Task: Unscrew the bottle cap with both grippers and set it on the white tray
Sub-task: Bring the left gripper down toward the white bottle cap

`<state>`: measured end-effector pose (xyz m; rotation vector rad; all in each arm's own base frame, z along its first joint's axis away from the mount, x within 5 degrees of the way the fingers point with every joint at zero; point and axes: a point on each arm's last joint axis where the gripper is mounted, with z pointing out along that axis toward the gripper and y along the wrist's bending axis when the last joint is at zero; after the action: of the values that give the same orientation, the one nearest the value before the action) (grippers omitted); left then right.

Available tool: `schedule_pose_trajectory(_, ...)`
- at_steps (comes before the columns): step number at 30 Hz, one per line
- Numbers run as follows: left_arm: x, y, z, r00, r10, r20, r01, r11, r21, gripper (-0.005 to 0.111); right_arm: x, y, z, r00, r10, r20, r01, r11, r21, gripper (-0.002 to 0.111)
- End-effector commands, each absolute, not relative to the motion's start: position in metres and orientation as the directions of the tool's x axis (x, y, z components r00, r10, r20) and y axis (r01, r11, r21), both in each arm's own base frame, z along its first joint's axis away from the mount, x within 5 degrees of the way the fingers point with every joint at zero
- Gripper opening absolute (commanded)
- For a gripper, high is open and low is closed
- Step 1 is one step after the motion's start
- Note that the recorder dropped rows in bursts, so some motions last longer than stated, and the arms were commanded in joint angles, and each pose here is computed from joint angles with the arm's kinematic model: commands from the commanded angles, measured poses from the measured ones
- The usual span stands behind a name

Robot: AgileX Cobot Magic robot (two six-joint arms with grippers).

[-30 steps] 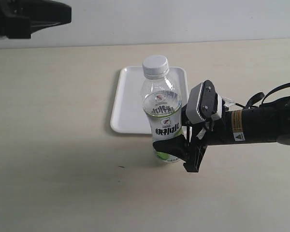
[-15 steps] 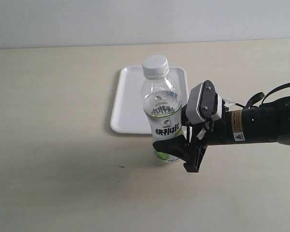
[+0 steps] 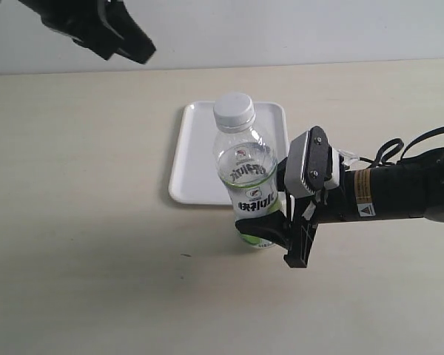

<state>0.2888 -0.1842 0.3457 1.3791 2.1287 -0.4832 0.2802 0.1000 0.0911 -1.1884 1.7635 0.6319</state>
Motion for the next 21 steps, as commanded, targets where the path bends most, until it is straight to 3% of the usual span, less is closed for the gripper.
schedule_pose_trajectory(1,0.275,-0.211,0.349,-0.274,0.704,-0.655,0.942,0.334,-0.035,0.001,0.283,0.102,0.099,-0.105,-0.427,-0.898,-0.911,0.403,-0.085,0.000)
schedule_pose_trajectory(4,0.270,-0.222,0.350,-0.216,0.713,-0.667,0.954,0.299,0.011,0.010,0.283,0.102,0.099,-0.105,-0.426,-0.899,-0.912,0.402,-0.084,0.000)
schedule_pose_trajectory(10,0.269,-0.239,0.348,-0.177,0.689,-0.703,0.953,0.299,0.054,0.046,0.283,0.103,0.099,-0.103,-0.422,-0.901,-0.912,0.402,-0.084,0.000)
schedule_pose_trajectory(13,0.271,-0.240,0.350,-0.176,0.673,-0.718,0.948,0.313,0.060,0.057,0.283,0.102,0.099,-0.106,-0.420,-0.902,-0.909,0.408,-0.083,0.000)
schedule_pose_trajectory(21,0.266,-0.238,0.343,-0.230,0.709,-0.667,0.953,0.303,-0.007,0.059,0.283,0.102,0.099,-0.107,-0.419,-0.902,-0.909,0.409,-0.082,0.000)
